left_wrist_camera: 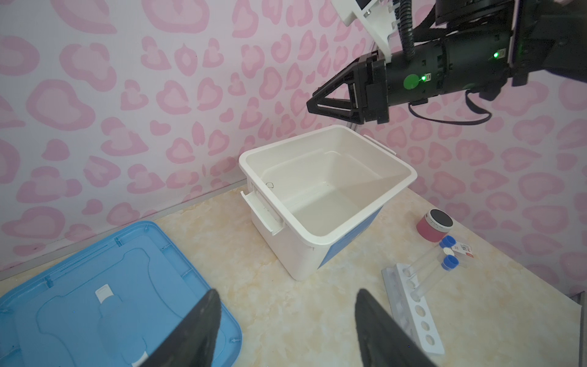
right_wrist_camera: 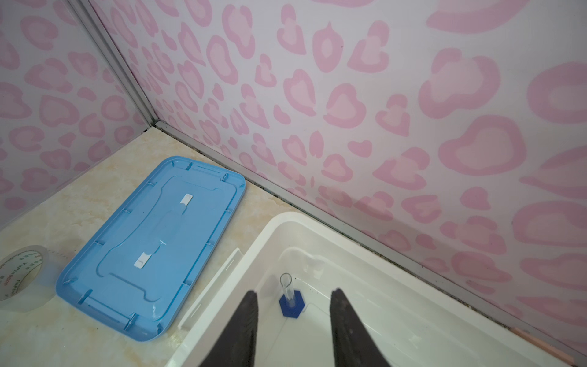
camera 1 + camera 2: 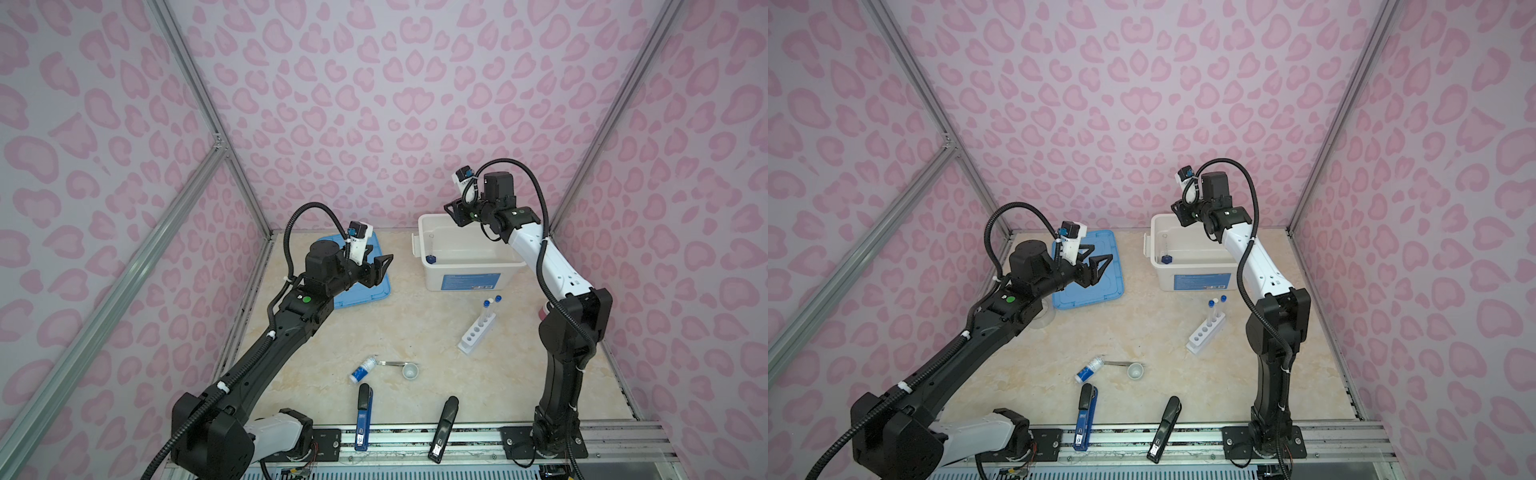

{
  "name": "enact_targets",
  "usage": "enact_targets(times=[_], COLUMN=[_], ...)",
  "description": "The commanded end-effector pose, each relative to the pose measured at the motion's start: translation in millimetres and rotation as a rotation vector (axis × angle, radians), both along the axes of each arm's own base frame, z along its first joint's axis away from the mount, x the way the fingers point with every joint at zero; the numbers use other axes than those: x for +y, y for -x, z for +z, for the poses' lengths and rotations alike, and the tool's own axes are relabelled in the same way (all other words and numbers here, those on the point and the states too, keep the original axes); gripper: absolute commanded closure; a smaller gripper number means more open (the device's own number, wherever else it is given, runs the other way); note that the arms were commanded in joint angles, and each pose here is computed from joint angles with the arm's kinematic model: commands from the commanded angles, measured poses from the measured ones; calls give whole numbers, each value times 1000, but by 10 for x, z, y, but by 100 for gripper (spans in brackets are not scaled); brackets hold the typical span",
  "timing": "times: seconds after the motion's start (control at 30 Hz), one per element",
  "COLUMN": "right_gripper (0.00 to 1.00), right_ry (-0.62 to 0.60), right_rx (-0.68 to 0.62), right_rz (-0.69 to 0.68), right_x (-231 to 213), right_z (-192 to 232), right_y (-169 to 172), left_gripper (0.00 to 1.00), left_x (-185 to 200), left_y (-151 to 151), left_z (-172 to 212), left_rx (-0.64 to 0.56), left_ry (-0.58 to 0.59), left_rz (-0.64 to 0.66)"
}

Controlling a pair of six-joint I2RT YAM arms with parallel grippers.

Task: Organize the chemistry lab equipment
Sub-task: 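Open the right gripper and raise it out of the bin, then swing the right gripper toward the small white crucible near the tweezers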

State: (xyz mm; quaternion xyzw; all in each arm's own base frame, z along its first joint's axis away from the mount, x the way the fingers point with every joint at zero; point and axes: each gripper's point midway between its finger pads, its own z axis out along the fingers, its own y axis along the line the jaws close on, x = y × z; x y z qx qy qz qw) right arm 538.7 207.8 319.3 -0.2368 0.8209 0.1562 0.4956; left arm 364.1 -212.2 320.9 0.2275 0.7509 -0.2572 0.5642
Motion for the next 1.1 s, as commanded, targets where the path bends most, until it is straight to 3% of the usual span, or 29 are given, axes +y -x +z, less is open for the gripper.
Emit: enact_targets(times=[0.0, 0.23, 0.5, 0.83, 1.07], right_gripper=[61, 59, 59, 59, 58], right_ry=[82, 156, 239, 341, 329], right_rx=[108, 208, 390, 565, 677], right_rz=[-28, 51, 104, 212, 255], right_x=[-15, 275, 560, 767, 863], right_z=[-98, -243, -810, -1231, -1538], right_y=[361, 1122, 1891, 2525, 2883], left_gripper=[31, 31, 31, 31, 31], left_x=[23, 149, 248, 259, 404], left_y=[31, 68, 126, 231, 374], left_z=[56, 23, 8, -172, -416], left_rx=[-17, -2, 4, 55, 116], left_ry=[-10, -10, -22, -48, -71], left_rz=[-20, -30, -28, -58, -27])
